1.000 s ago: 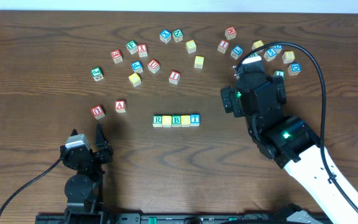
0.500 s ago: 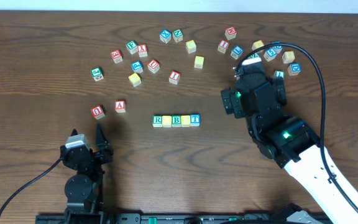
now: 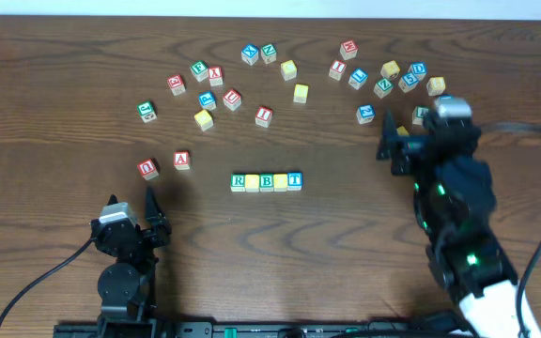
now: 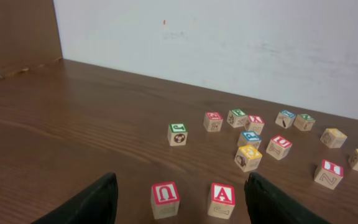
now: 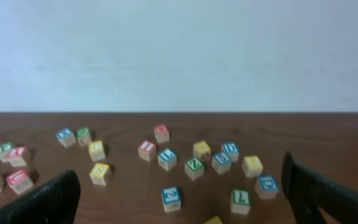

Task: Spell out ROBOT

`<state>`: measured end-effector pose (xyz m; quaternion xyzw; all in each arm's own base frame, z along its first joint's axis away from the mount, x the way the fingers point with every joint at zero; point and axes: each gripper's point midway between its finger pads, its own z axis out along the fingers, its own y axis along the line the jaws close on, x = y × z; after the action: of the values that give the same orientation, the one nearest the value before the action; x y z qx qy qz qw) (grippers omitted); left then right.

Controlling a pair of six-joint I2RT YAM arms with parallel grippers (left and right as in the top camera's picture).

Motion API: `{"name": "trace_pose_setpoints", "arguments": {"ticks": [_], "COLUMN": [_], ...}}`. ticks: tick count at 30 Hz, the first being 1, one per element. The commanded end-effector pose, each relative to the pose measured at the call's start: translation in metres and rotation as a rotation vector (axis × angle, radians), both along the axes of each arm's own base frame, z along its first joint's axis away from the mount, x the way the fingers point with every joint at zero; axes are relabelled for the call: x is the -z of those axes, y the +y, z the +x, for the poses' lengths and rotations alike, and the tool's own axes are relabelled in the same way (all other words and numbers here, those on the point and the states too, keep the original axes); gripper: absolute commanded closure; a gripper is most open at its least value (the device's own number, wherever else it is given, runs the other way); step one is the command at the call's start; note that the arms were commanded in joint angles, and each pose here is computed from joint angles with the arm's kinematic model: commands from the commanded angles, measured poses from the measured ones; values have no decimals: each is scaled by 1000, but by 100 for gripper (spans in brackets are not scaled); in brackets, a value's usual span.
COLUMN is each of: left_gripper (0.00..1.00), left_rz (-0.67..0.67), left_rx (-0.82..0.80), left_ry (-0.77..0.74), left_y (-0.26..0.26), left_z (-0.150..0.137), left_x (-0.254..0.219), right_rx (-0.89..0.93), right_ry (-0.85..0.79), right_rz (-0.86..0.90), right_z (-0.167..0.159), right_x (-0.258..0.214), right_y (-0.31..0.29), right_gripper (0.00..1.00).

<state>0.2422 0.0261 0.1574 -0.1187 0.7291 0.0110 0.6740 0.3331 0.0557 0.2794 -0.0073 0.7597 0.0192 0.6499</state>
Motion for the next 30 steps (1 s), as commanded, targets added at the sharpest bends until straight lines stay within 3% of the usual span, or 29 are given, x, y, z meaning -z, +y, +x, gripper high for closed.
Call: {"name": "trace_pose_setpoints", "arguments": {"ticks": [1, 6, 12, 19, 30], "left_gripper": [36, 36, 36, 36, 36], "left_rz": [16, 16, 16, 16, 16], "left_rx": [-1, -1, -1, -1, -1], "left_ry": [58, 58, 58, 58, 58], "left_y": [1, 1, 1, 1, 1], "left_z": [-1, -1, -1, -1, -1], "left_x": [19, 19, 19, 19, 19], "right_rx": [-95, -76, -81, -56, -52], "right_ry": [-82, -200, -205, -231, -99], "right_rz": [-43, -63, -61, -130, -144], "right_z": [-17, -38, -58, -67, -77], "right_x": [5, 11, 53, 65, 118], "right_y": [1, -13, -22, -30, -33], "right_gripper": [1, 1, 1, 1, 1]}}
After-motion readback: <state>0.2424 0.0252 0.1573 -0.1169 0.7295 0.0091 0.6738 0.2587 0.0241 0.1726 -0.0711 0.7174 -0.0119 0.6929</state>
